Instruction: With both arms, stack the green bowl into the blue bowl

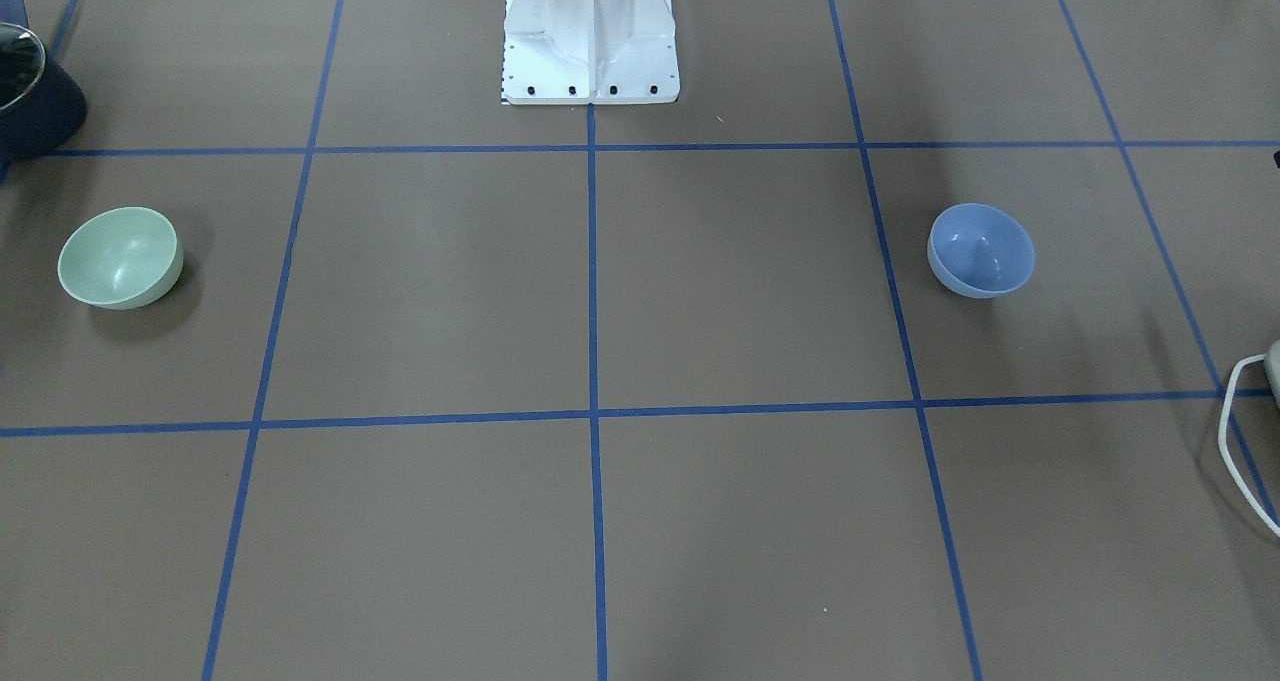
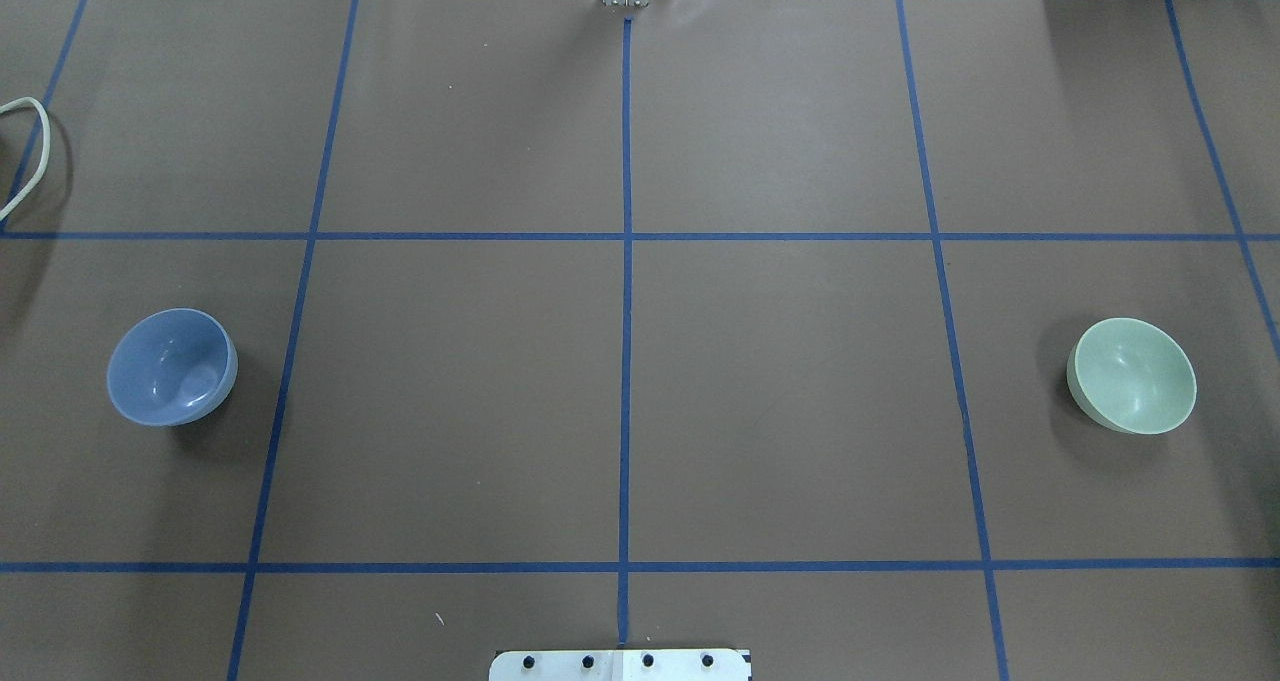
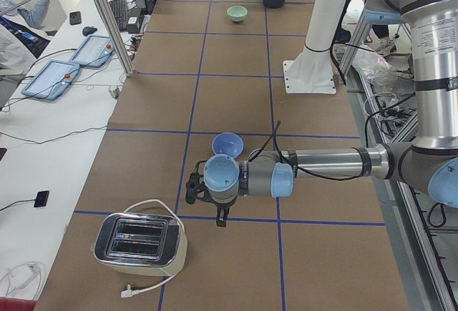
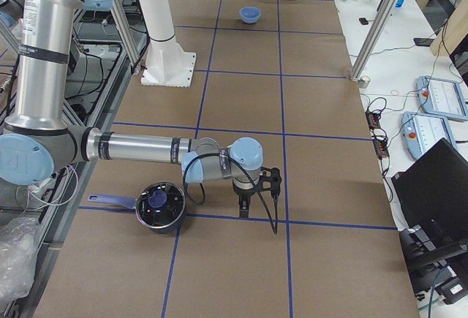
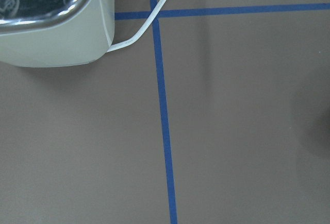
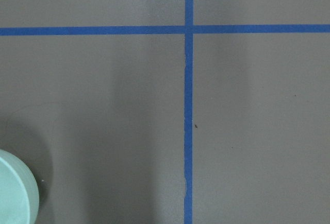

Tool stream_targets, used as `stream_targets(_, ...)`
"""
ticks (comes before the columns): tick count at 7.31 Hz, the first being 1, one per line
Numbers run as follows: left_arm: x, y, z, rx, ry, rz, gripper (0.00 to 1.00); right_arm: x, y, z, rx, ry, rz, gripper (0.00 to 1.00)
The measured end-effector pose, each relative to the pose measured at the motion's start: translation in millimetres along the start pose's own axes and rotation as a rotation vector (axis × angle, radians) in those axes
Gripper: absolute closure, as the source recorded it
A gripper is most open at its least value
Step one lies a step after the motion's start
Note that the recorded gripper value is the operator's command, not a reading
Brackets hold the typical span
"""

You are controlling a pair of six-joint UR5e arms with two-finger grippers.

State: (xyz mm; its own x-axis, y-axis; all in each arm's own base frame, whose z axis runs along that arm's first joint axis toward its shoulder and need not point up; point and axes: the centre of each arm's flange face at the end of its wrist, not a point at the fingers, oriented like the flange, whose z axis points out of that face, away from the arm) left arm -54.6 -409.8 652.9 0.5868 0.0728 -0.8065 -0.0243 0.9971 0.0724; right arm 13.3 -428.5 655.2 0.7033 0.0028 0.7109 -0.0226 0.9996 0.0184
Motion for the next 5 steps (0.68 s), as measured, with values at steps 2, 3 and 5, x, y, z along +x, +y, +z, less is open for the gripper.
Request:
stream_targets(2, 34.2, -13.1, -5.5, 0.01, 0.006, -0.038, 0.01, -12.8, -5.2, -11.5, 0.03, -0.005, -0.033, 0.0)
stream_targets(3, 60.2, -24.2, -0.1, 0.002, 0.014, -0.045, 0.01, -19.8, -7.4, -14.8, 0.036, -0.012, -0.045, 0.0)
stream_targets(5, 114.5, -38.7, 27.2, -0.002, 0.041, -0.044, 0.01, -38.1, -15.3, -16.4, 0.041, -0.04, -0.064, 0.0)
